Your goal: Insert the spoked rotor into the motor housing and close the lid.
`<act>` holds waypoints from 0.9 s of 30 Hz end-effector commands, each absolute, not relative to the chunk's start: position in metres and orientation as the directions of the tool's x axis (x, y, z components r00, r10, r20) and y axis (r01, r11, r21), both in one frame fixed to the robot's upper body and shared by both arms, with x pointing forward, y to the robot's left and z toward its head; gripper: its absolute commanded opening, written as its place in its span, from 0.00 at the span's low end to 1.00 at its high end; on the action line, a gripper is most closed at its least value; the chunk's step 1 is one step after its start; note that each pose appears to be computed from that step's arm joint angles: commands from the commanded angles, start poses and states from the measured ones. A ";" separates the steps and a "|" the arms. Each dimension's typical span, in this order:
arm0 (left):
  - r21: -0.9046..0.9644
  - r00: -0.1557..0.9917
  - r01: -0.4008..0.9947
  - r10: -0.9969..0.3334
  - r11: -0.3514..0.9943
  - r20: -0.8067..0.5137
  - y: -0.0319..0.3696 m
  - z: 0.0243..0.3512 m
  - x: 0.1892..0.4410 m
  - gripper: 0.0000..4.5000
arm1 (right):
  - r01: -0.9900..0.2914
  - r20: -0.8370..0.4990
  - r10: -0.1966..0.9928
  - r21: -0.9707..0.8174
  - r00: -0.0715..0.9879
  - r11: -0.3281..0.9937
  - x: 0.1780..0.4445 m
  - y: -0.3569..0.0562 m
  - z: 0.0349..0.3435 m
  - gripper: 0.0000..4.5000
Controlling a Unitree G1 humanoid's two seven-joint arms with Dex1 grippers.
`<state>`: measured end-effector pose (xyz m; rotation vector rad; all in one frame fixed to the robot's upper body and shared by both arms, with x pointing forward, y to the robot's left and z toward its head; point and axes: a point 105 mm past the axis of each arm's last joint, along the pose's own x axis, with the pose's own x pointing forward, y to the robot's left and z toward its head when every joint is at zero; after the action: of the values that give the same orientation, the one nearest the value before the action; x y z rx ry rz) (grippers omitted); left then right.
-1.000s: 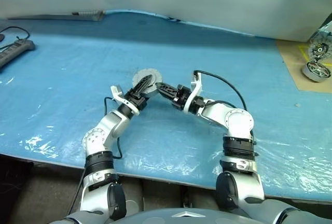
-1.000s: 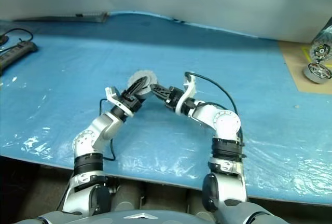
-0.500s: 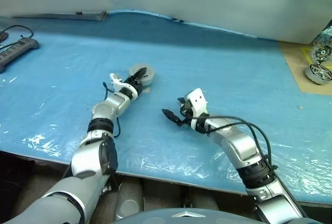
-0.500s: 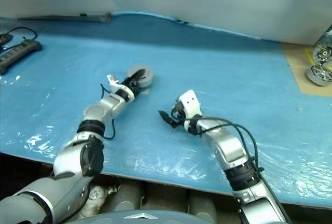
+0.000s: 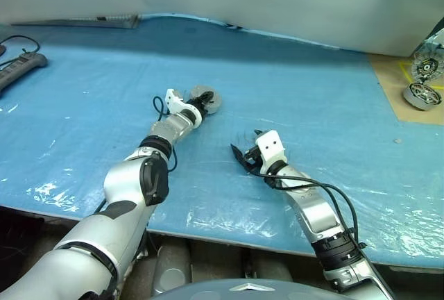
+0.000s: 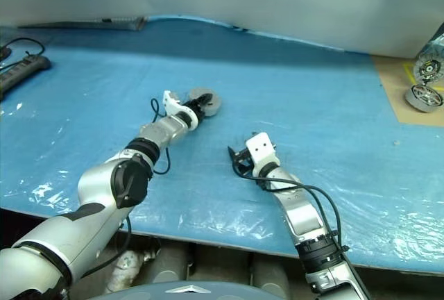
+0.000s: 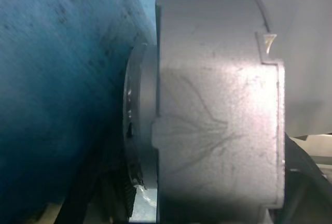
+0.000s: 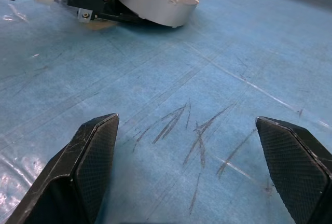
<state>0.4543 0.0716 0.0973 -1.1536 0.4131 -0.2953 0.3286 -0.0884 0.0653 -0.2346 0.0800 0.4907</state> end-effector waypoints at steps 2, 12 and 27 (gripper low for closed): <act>-0.887 0.889 0.002 -0.406 0.462 -0.210 0.091 0.093 0.455 0.89 | -0.464 -0.091 0.455 -0.193 0.886 0.864 0.329 -0.087 0.077 1.00; -0.730 0.772 0.074 -0.502 0.680 -0.389 0.137 0.026 0.408 0.98 | -0.514 -0.106 0.503 -0.158 0.858 0.843 0.327 -0.077 0.078 1.00; -0.044 0.857 0.505 -0.507 0.862 -0.099 0.150 0.062 0.341 0.98 | -0.401 -0.012 0.401 -0.067 0.916 0.914 0.312 -0.116 0.085 1.00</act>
<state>0.3441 0.1517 0.0583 -0.0874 0.1611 -0.5289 0.3146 -0.1156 0.0643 -0.0755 0.0866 0.4051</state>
